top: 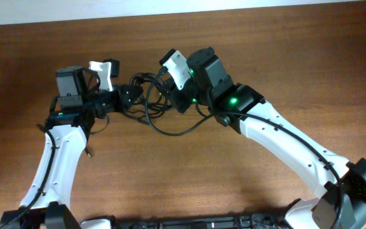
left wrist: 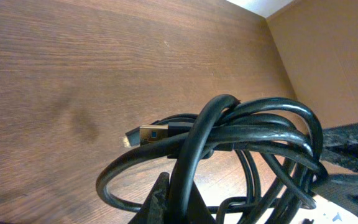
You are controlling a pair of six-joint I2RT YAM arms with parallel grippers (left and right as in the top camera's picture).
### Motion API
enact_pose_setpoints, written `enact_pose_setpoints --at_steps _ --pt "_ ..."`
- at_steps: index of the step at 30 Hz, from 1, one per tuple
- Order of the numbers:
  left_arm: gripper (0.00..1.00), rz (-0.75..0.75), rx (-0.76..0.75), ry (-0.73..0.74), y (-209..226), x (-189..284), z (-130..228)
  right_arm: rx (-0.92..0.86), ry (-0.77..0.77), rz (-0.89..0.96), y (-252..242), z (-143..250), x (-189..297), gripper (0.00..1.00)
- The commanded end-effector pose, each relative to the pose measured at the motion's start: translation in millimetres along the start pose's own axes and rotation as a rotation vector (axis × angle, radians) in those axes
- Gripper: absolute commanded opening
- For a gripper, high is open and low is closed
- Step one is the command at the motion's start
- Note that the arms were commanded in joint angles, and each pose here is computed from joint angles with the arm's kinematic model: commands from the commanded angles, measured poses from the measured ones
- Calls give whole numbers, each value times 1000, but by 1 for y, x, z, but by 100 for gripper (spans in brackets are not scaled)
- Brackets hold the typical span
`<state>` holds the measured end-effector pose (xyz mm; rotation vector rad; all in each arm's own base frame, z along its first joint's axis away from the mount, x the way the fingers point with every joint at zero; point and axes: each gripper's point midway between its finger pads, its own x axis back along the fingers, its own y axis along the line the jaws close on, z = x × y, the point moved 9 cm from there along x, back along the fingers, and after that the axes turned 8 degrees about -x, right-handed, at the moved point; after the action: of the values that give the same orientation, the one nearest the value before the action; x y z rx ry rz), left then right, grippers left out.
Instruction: Untangle cables
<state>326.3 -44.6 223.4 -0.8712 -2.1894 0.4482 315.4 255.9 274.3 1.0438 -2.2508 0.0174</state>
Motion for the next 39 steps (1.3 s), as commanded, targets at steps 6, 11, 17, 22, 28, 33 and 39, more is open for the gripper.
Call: enact_pose_setpoints --at_steps 6,11,17,22,28,33,39 --pt "0 -97 -14 -27 4 -2 -7 -190 47 156 -29 8 2 4" --pt "0 -246 74 -48 16 0 -8 -255 -9 -648 -38 -14 63 4" --pt "0 -239 75 -45 15 0 -8 -308 -25 -383 -70 -9 49 4" --pt "0 -239 77 -43 15 0 -8 -319 -23 -305 -76 -7 47 50" --pt "0 -215 77 -40 13 -1 -7 -70 -11 -19 -53 -4 19 51" --pt "0 -211 95 -17 13 -1 -3 183 -13 354 -56 1 -29 34" --pt "0 -216 95 -17 13 -1 -3 76 -94 393 -70 -6 -39 4"
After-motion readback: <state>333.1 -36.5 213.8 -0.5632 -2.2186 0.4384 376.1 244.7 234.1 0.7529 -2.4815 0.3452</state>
